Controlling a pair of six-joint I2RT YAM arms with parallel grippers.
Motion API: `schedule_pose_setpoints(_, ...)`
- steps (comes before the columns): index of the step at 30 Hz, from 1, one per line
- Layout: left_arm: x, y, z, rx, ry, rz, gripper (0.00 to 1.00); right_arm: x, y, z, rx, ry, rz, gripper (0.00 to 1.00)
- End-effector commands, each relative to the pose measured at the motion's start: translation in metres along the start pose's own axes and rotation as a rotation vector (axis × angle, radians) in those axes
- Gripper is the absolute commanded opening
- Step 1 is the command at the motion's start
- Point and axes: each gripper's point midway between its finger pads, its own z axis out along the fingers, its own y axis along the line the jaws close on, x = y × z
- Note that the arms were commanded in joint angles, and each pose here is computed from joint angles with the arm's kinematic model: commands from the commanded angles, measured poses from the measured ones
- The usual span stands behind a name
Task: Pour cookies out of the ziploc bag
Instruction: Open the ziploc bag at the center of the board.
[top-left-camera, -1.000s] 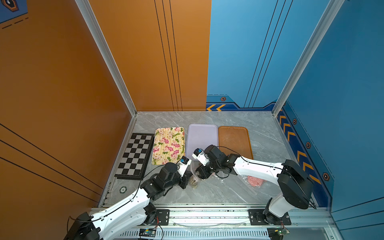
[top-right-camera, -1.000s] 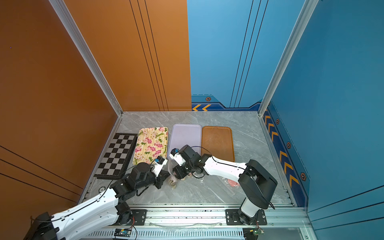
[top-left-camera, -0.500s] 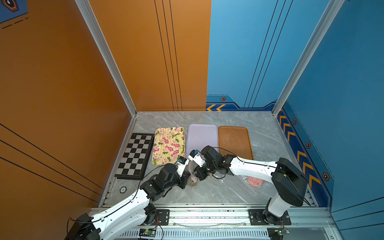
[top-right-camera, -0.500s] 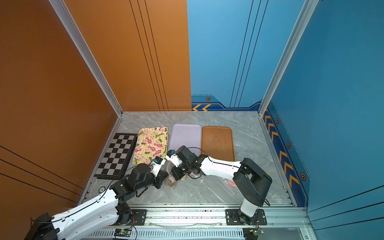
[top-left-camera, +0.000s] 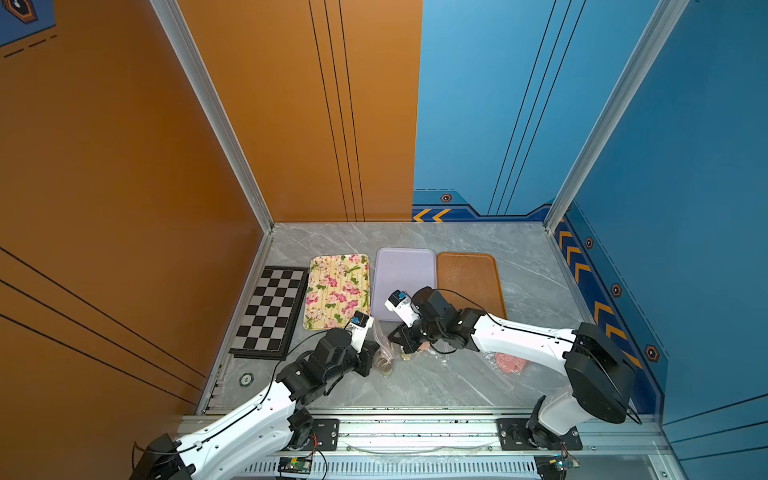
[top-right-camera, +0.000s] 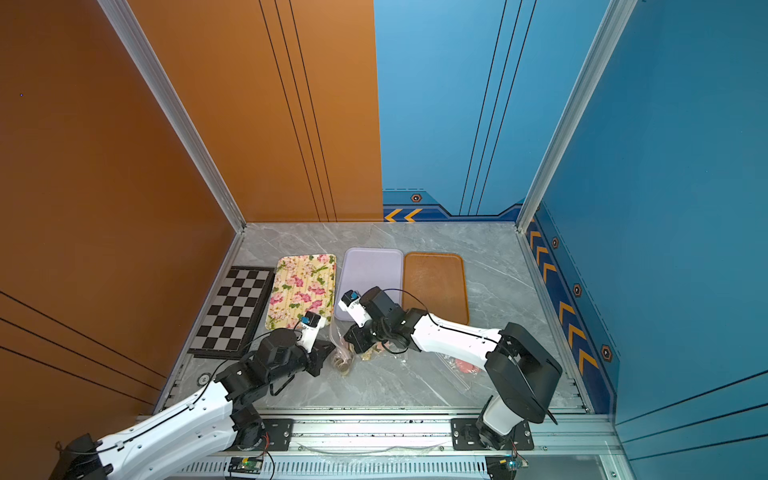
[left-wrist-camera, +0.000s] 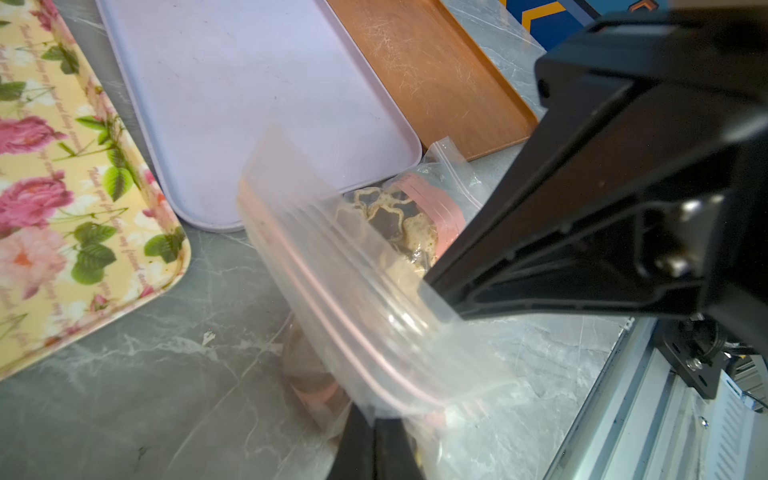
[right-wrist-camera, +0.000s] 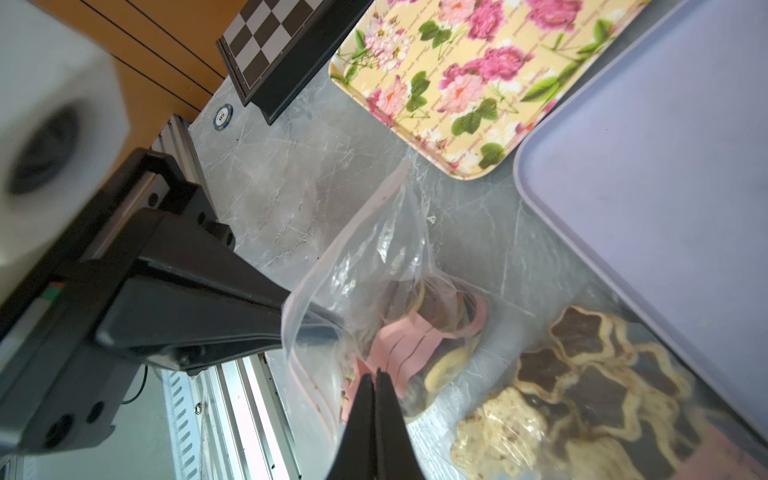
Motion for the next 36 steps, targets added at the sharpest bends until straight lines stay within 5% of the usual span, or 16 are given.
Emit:
schedule_pose_setpoints(1, 0.012, 0.011, 0.0, -0.049, 0.021, -0.02, 0.0, -0.002, -0.007, -0.005, 0.03, -0.026, 0.012, 0.0)
schedule_pose_setpoints(5, 0.01, -0.001, 0.001, 0.025, 0.009, -0.015, 0.0, 0.001, 0.003, 0.005, -0.02, -0.002, -0.012, 0.04)
schedule_pose_setpoints(8, 0.007, -0.015, 0.001, 0.109, -0.008, -0.001, 0.0, 0.005, 0.011, 0.016, -0.065, 0.013, -0.033, 0.44)
schedule_pose_setpoints(11, 0.005, -0.019, 0.001, 0.128, -0.005, 0.008, 0.0, 0.003, 0.016, 0.024, -0.116, 0.001, -0.027, 0.57)
schedule_pose_setpoints(24, -0.003, -0.016, -0.003, 0.115, -0.062, 0.029, 0.0, 0.007, 0.026, 0.038, -0.189, 0.046, -0.038, 0.52)
schedule_pose_setpoints(36, -0.023, -0.044, -0.019, 0.286, -0.172, 0.054, 0.0, 0.002, 0.031, 0.045, -0.238, 0.024, -0.019, 0.51)
